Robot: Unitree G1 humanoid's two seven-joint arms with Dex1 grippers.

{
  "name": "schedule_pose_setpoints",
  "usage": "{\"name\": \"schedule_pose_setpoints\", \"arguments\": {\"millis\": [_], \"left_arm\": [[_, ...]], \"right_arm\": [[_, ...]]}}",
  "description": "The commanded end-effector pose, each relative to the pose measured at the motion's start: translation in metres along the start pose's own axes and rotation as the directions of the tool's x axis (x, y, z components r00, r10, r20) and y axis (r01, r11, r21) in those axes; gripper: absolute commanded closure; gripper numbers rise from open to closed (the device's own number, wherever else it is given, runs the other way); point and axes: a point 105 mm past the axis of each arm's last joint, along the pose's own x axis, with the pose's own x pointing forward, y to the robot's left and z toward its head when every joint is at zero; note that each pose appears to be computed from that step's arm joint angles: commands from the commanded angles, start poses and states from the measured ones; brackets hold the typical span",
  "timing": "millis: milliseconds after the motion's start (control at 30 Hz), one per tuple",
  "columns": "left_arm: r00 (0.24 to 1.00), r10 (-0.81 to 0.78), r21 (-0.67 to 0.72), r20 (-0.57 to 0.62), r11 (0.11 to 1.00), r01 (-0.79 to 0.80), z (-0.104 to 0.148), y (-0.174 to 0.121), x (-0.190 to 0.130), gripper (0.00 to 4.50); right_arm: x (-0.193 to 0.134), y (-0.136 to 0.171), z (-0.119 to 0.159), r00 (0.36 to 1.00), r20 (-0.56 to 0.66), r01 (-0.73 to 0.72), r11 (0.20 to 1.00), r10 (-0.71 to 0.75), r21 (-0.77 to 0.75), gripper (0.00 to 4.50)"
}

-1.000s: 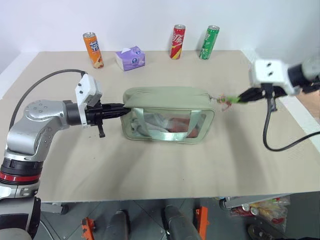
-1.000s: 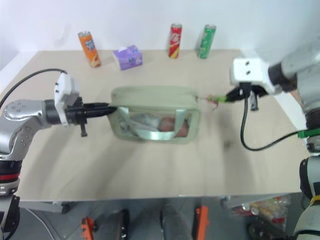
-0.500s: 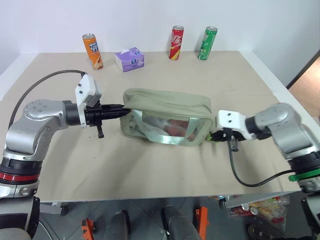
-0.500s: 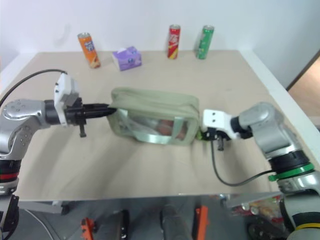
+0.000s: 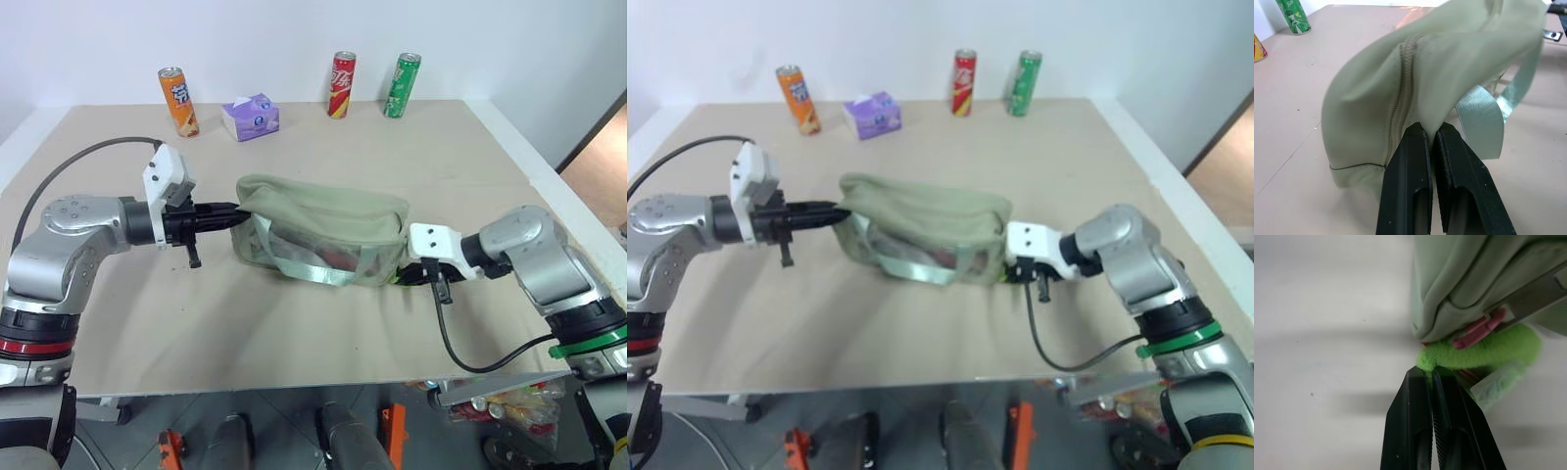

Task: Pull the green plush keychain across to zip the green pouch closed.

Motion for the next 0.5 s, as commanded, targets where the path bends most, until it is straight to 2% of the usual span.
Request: {"name": "schedule_pose_setpoints", "arguments": {"millis": [33, 267, 500], "left_arm": [[0.999, 0.019, 0.051, 0.035, 0.999, -0.021, 0.016, 0.001, -0.007, 4.5], [0.997, 0.068, -0.002, 0.046, 0.998, -0.068, 0.005, 0.004, -0.008, 4.5], [0.993, 0.11, -0.055, 0.053, 0.993, -0.107, -0.002, 0.006, -0.01, 4.5]], "right_arm": [[-0.038, -0.021, 0.012, 0.991, 0.078, 0.105, 0.994, -0.105, 0.006, 4.48], [-0.072, -0.027, 0.036, 0.933, 0.321, 0.123, 0.983, -0.163, 0.14, 4.48], [-0.079, -0.017, 0.037, 0.912, 0.371, 0.112, 0.976, -0.176, 0.188, 4.48]]}}
